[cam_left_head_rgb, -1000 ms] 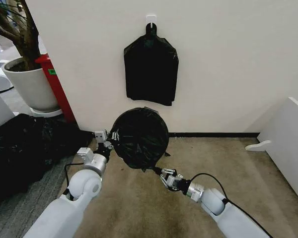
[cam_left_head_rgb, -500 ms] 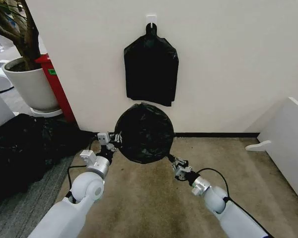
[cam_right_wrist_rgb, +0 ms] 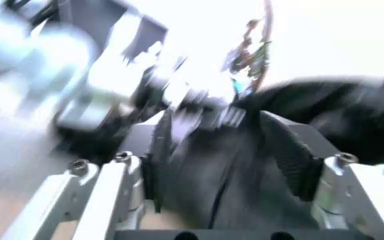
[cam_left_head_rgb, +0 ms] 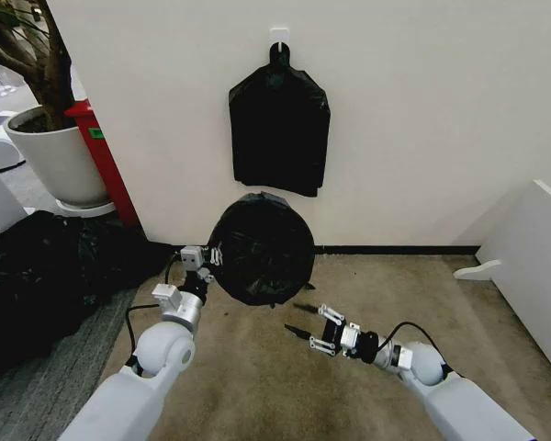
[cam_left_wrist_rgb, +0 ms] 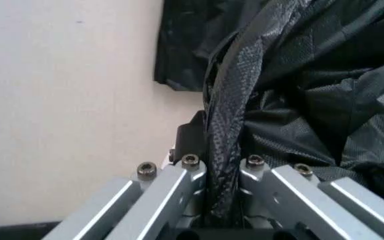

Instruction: Place the garbage bag over the trash bin.

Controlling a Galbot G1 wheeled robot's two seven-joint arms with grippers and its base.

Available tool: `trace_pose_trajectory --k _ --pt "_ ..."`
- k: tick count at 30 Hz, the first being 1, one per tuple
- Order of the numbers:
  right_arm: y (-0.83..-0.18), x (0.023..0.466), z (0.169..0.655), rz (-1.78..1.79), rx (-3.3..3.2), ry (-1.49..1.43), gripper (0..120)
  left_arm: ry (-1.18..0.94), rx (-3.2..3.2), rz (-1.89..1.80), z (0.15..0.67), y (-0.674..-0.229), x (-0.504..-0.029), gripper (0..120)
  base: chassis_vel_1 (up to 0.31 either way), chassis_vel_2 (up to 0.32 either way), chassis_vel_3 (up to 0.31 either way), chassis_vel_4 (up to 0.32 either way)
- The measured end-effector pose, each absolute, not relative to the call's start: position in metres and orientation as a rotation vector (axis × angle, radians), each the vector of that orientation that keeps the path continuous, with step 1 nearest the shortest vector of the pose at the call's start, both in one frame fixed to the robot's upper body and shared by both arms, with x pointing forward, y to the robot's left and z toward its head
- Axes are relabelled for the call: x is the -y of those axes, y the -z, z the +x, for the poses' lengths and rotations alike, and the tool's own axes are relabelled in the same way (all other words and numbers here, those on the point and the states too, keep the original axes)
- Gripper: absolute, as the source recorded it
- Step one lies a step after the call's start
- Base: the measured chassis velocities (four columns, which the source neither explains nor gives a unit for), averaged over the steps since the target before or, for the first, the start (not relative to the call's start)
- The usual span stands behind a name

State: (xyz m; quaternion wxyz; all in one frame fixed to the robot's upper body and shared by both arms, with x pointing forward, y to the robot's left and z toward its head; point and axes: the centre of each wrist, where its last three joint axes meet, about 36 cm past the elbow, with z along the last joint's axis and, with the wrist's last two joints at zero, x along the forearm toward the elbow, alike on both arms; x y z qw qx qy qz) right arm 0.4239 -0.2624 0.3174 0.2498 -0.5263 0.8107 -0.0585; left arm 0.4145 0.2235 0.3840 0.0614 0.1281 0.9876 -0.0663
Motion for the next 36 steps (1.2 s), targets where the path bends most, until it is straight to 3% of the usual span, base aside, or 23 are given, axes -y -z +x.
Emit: trace_pose_trajectory --k 9,14,30,36 --pt "-0.381 0.152 0.373 -0.862 -2.809 0.042 12 0.153 -2.941 0.472 0.405 -0.357 -0.194 2 0.000 0.000 0.000 0.000" --pt "-0.402 0.125 0.367 -0.710 -2.994 0.060 0 0.116 -2.934 0.492 0.403 -0.350 -0.189 2 0.000 0.000 0.000 0.000" --pt "-0.425 0.102 0.414 -0.553 -3.384 0.384 0 0.081 -2.930 0.525 0.377 -0.349 -0.183 2 0.000 0.000 0.000 0.000" --pt "-0.408 0.113 0.443 -0.356 -3.323 0.674 0 0.065 -2.936 0.533 0.366 -0.351 -0.186 2 0.000 0.000 0.000 0.000"
